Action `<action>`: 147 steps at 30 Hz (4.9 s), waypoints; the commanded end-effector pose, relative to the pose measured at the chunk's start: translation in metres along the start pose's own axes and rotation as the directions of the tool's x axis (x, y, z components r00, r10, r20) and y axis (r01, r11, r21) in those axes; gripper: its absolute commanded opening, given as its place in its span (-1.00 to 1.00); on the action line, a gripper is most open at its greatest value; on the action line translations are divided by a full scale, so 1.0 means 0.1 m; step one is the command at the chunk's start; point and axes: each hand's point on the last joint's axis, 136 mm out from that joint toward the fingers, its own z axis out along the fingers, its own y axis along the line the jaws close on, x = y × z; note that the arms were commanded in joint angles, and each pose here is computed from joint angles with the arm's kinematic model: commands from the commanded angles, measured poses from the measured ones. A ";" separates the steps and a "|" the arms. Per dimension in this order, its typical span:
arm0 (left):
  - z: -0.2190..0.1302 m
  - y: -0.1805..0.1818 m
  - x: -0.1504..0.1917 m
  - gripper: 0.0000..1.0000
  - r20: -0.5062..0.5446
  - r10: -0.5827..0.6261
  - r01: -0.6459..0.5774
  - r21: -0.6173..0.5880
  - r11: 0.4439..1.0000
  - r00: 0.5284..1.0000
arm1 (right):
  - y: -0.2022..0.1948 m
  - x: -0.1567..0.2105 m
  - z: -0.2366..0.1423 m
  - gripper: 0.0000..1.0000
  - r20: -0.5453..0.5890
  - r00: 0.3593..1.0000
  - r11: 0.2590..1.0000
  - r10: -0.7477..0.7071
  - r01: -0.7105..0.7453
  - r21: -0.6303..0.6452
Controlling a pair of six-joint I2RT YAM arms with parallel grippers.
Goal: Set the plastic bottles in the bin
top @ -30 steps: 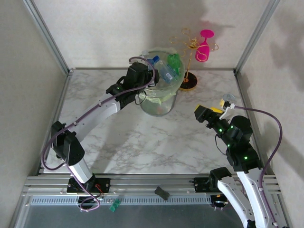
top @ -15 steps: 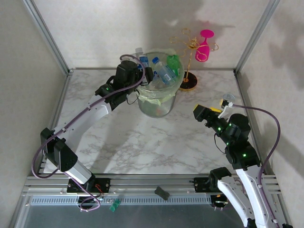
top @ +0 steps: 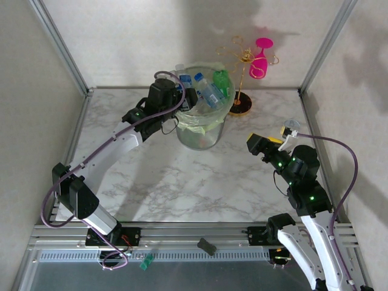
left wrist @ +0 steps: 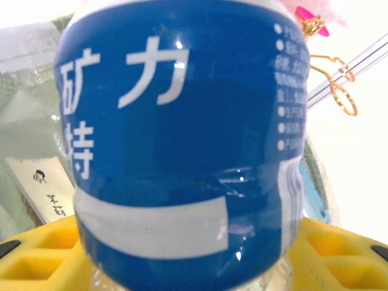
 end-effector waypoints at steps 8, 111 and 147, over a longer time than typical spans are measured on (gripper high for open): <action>-0.16 0.01 -0.17 0.52 0.039 0.032 -0.031 -0.021 0.999 0.999 | 0.01 -0.01 0.01 0.87 0.016 1.000 1.000 0.004 -0.004 -0.015; -1.71 -0.29 -0.55 0.99 0.399 0.146 -0.244 0.205 0.948 0.905 | 0.05 -0.38 -0.47 0.98 0.250 0.965 0.997 -0.072 0.070 0.018; -1.62 2.36 0.54 0.99 0.556 0.317 -0.037 -0.456 0.889 0.768 | -1.33 -0.04 0.03 0.97 0.429 0.831 0.859 -0.354 0.107 0.501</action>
